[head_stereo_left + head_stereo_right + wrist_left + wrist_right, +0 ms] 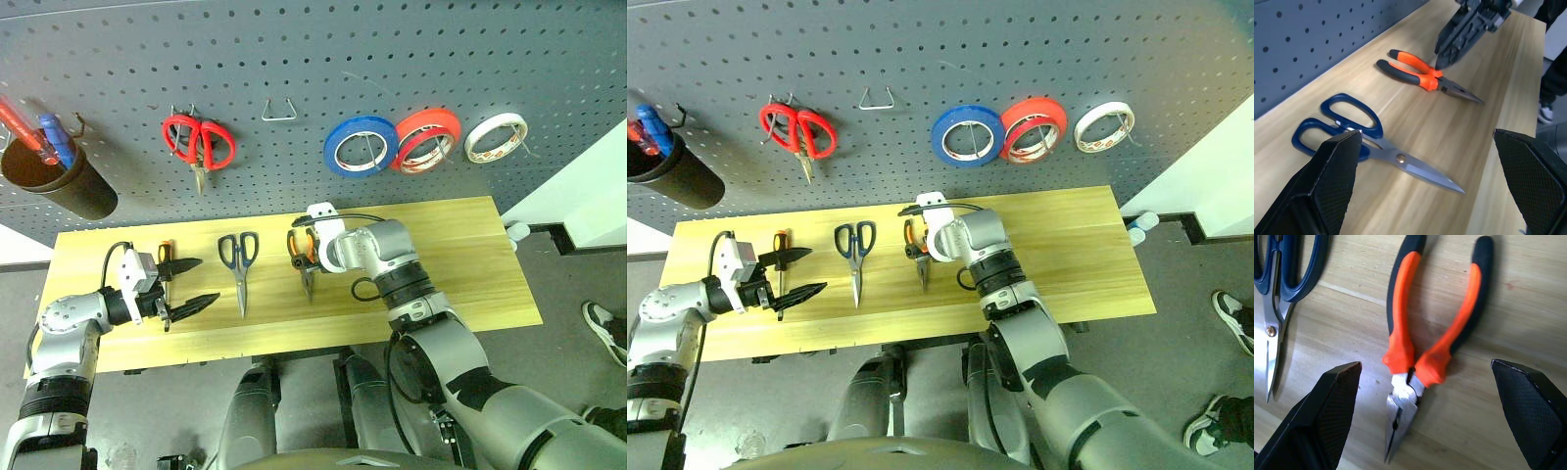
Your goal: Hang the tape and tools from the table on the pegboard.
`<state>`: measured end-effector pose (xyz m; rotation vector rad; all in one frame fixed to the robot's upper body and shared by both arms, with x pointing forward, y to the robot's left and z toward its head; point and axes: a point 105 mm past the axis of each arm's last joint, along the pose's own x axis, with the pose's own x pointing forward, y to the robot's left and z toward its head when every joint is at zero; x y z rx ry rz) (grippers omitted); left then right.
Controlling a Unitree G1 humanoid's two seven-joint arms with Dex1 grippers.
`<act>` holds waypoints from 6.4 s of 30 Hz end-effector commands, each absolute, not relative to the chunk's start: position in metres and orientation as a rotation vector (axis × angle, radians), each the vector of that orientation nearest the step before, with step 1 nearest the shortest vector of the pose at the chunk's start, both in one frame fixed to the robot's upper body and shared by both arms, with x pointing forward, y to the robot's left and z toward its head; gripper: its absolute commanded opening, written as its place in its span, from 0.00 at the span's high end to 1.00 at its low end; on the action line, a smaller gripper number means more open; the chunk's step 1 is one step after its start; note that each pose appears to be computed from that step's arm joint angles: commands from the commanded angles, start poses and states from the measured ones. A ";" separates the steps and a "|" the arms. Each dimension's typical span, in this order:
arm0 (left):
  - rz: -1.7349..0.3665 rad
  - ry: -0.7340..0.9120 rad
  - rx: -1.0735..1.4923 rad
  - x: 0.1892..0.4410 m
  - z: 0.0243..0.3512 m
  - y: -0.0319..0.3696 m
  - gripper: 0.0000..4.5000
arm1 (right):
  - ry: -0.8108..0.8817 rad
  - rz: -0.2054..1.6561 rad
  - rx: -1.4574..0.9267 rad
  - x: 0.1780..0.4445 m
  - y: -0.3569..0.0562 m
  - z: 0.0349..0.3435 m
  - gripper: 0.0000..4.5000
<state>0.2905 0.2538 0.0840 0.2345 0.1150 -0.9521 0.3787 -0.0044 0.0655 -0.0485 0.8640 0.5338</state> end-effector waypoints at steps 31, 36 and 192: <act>-0.862 0.066 0.264 0.282 0.089 0.269 0.00 | 0.897 0.493 -0.261 0.368 0.044 0.048 0.01; -0.857 0.073 0.267 0.281 0.087 0.270 0.00 | 0.922 0.467 -0.251 0.366 0.044 0.045 0.05; -0.156 0.277 0.024 0.303 0.070 0.219 0.00 | 0.277 1.428 -0.159 0.291 -0.068 0.158 0.00</act>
